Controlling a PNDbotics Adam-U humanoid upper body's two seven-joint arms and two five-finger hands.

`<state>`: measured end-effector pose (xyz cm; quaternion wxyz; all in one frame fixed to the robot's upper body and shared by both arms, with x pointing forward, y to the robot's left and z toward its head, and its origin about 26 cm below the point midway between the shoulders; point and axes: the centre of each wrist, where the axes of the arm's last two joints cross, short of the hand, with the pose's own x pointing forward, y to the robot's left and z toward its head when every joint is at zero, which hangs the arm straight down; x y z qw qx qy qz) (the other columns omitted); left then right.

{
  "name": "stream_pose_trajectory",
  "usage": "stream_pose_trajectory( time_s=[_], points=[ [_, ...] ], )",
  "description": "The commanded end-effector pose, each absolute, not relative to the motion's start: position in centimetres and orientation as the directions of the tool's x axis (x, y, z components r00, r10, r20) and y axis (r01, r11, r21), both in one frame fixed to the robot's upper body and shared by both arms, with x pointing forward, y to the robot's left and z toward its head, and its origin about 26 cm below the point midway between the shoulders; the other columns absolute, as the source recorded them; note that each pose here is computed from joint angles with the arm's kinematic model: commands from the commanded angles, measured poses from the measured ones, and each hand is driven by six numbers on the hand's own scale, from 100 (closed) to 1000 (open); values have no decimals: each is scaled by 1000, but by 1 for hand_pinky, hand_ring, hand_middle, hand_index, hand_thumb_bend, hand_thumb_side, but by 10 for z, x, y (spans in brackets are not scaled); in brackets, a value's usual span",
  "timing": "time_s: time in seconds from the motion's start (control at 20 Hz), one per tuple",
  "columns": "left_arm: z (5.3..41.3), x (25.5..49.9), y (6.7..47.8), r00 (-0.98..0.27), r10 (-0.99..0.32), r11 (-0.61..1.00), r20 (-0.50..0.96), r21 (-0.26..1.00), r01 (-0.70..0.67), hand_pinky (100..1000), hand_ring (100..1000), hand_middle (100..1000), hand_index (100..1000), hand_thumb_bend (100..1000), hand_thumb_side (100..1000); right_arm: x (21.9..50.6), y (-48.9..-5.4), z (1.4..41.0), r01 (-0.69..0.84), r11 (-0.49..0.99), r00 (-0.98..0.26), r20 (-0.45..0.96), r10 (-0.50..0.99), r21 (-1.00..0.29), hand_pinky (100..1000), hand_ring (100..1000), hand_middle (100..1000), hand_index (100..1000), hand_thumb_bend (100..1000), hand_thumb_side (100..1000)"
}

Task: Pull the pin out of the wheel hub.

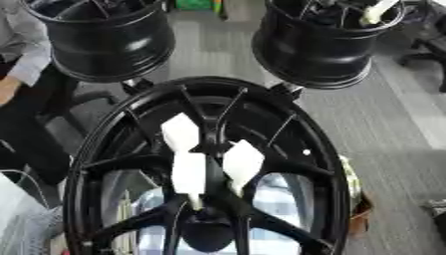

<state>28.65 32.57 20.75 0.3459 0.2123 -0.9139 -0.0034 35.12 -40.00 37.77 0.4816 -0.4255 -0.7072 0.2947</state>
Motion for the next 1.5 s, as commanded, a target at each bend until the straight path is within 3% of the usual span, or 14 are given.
stream_pose_trajectory(
  time_s=[0.05,0.5,0.7,0.8,0.9,1.0,1.1,1.5],
  points=[
    [219,284,329,-687,-415,902,596,173,-396,760,845,719,871,319,749,358,-435,386,456,407,-30,443,896,-791,802,606,387,486,100,100],
    [220,284,328,-693,-413,904,592,172,-392,760,846,718,871,314,752,391,-479,362,624,296,220,527,821,-723,801,618,426,523,100,100],
    [220,285,327,-695,-411,905,590,172,-389,760,847,718,871,312,754,396,-490,348,641,255,298,541,786,-724,805,658,496,595,100,100],
    [220,285,327,-696,-410,905,589,172,-388,760,847,719,871,312,753,399,-493,340,627,246,332,540,774,-739,821,723,604,688,100,100],
    [221,285,327,-698,-411,905,587,172,-388,760,847,719,871,312,752,402,-496,331,576,258,363,525,770,-776,839,798,761,795,265,129],
    [221,285,327,-698,-409,906,588,171,-387,760,847,719,871,310,754,403,-497,326,517,270,388,504,772,-812,862,873,857,868,339,315],
    [220,285,327,-697,-408,907,590,173,-384,760,848,719,871,310,754,403,-499,324,476,279,412,492,767,-834,863,878,869,881,336,369],
    [220,285,327,-695,-409,906,591,174,-385,761,849,719,872,313,758,401,-497,330,481,292,403,504,764,-827,859,864,862,880,319,387]
  ],
)
